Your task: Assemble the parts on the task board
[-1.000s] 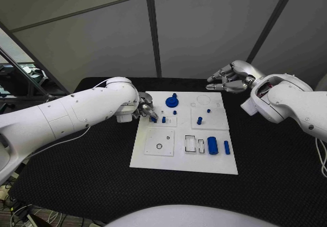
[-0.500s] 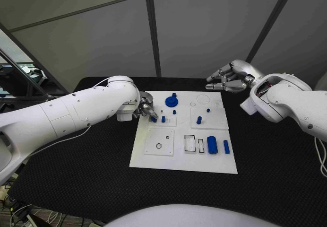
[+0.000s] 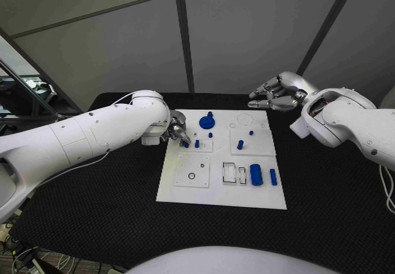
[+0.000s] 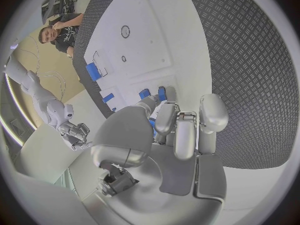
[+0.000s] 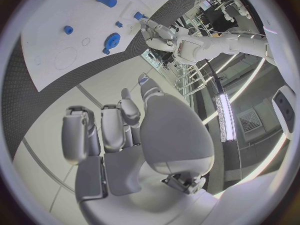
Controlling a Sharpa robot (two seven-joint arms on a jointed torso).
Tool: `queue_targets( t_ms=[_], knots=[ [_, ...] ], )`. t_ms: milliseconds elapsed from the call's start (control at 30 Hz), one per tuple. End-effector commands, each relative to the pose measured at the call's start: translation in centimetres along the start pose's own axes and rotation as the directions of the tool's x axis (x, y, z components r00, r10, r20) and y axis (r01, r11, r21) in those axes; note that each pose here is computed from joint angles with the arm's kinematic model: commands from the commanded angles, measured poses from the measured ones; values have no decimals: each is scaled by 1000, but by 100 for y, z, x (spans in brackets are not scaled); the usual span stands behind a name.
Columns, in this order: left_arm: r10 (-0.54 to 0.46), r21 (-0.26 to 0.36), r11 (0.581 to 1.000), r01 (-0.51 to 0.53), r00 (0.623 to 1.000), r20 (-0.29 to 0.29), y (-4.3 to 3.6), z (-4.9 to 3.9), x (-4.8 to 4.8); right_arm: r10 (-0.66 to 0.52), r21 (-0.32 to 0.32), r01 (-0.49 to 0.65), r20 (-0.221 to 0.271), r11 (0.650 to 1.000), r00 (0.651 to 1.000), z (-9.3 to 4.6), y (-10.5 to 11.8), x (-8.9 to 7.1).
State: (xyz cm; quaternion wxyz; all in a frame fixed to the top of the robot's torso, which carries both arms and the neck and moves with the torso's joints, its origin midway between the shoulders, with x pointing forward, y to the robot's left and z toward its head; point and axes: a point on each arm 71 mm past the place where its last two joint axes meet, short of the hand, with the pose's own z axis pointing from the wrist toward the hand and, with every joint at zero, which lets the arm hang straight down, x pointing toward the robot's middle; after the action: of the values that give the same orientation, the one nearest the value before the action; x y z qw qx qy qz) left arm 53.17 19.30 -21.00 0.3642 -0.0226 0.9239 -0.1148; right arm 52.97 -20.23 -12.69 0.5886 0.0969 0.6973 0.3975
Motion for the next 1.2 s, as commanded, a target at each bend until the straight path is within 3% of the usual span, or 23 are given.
queue_targets(
  t_ms=[33,1200],
  knots=[
    [45,-12,999,-46,997,-62,21,36,107,0,-14,0,-5,1000,1000,5,21,-1],
    [59,-6,998,-59,995,-76,-23,60,116,0,-15,0,-6,1000,1000,6,26,3]
  ],
)
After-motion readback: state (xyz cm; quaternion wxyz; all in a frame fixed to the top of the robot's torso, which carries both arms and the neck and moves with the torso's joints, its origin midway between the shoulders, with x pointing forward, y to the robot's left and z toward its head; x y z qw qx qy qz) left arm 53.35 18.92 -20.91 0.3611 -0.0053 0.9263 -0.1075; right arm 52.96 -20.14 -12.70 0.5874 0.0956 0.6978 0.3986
